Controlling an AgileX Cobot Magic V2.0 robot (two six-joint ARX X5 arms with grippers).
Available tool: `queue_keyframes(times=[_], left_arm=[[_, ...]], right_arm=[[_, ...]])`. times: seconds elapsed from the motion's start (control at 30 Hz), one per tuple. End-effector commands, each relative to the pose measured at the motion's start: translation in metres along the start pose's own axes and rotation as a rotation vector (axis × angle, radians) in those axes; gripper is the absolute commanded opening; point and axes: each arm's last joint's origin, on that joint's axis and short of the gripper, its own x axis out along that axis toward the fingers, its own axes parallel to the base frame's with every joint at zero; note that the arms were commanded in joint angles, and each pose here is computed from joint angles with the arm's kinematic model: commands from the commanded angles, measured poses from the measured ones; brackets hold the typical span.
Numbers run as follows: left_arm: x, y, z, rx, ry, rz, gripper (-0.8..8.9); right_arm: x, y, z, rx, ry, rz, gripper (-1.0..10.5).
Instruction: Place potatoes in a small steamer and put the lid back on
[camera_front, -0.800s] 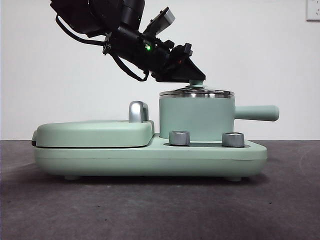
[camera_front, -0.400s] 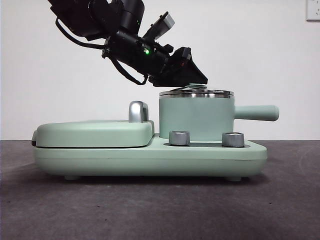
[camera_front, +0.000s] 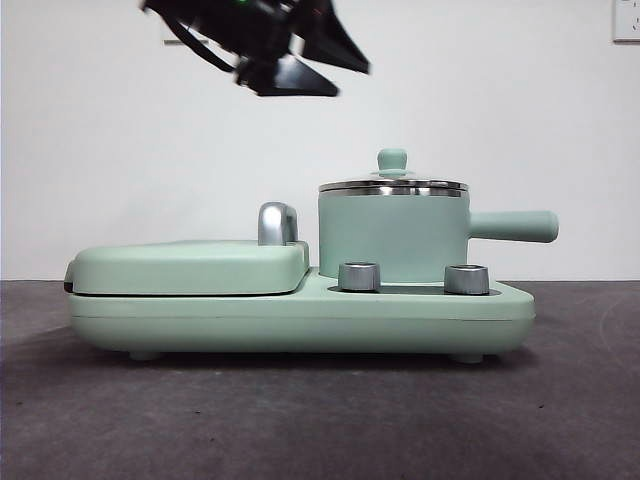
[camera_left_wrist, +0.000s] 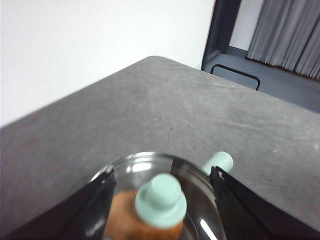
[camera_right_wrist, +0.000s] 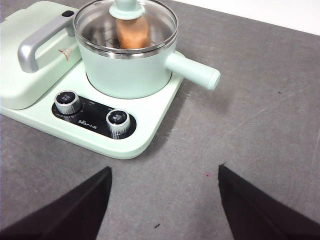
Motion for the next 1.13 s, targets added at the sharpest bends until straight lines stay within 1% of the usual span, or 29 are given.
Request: queue_keyframes(times=[0.03, 0.23, 0.47, 0.67, 0.8, 0.97, 1.13], left_arm=[[-0.009, 0.004, 0.001, -0.102, 0.035, -0.01, 3.11], [-0.047, 0.008, 0.005, -0.164, 0.086, 0.018, 3.07], [-0.085, 0.002, 0.002, -0.178, 0.073, 0.066, 3.06], [-0.118, -0.015, -0.021, -0.206, 0.078, 0.098, 3.02], [-0.142, -0.03, -0.041, -0.237, 0.076, 0.142, 3.02], [-0.172, -0.048, -0.063, -0.29, 0.035, 0.231, 3.02], [-0.197, -0.071, -0.079, -0.315, -0.015, 0.259, 3.02]], right_arm=[[0.0, 0.001, 0.002, -0.006, -0.009, 0.006, 3.3], [0.0, 0.001, 0.002, -0.006, -0.008, 0.007, 3.3], [0.0, 0.001, 0.0, -0.004, 0.009, 0.028, 3.3], [-0.001, 0.002, -0.001, -0.005, 0.022, 0.043, 3.3], [0.0, 0.002, -0.001, -0.004, 0.024, 0.064, 3.3], [0.0, 0.003, -0.001, -0.004, 0.026, 0.088, 3.3], [0.0, 0.003, -0.001, -0.005, 0.026, 0.088, 3.3]])
